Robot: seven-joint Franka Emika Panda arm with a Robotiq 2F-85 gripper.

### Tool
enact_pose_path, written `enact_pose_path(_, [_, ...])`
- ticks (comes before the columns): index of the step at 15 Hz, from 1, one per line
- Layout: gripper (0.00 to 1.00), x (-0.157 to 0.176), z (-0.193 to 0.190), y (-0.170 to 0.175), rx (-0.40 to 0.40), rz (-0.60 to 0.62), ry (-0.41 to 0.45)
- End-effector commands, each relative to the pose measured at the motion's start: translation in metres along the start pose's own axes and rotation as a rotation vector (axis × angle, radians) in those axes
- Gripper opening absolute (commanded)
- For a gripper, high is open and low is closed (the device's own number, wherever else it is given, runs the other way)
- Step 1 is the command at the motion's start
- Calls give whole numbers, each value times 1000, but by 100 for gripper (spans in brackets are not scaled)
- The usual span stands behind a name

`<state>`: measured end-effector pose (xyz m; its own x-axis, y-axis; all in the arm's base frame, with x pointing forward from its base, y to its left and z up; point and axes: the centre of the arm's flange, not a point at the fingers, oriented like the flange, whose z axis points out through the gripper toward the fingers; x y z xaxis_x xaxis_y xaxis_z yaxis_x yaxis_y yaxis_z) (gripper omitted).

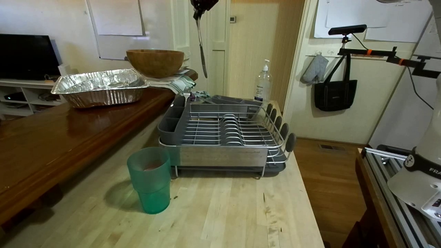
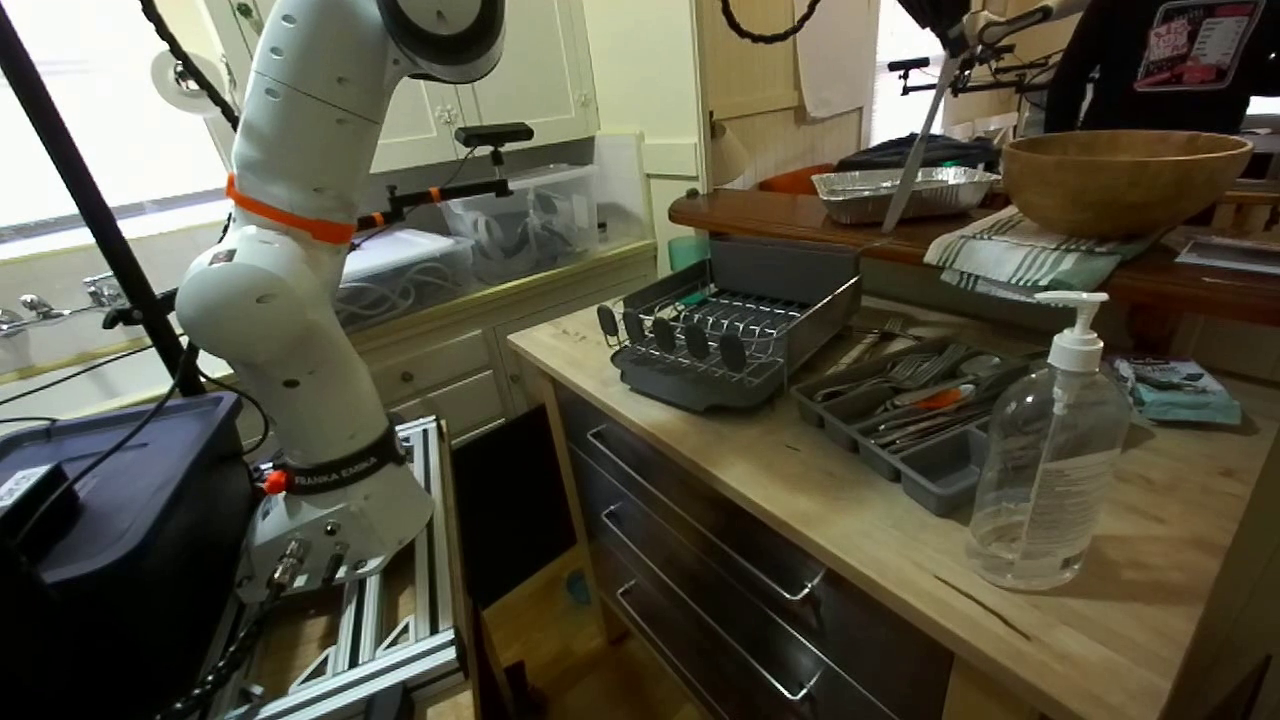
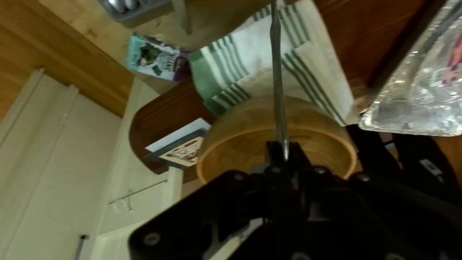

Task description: Move the knife from the left rack to the right rack

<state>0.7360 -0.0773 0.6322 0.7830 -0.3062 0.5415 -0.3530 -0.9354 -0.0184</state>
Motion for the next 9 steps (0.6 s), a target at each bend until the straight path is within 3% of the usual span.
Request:
enact_pose_path(1, [2, 6, 15, 41, -141, 33, -28])
enact_pose_path(4, [2, 0, 41, 78, -270, 23, -107])
enact_pose_path(9, [2, -30, 106, 130, -439, 27, -328])
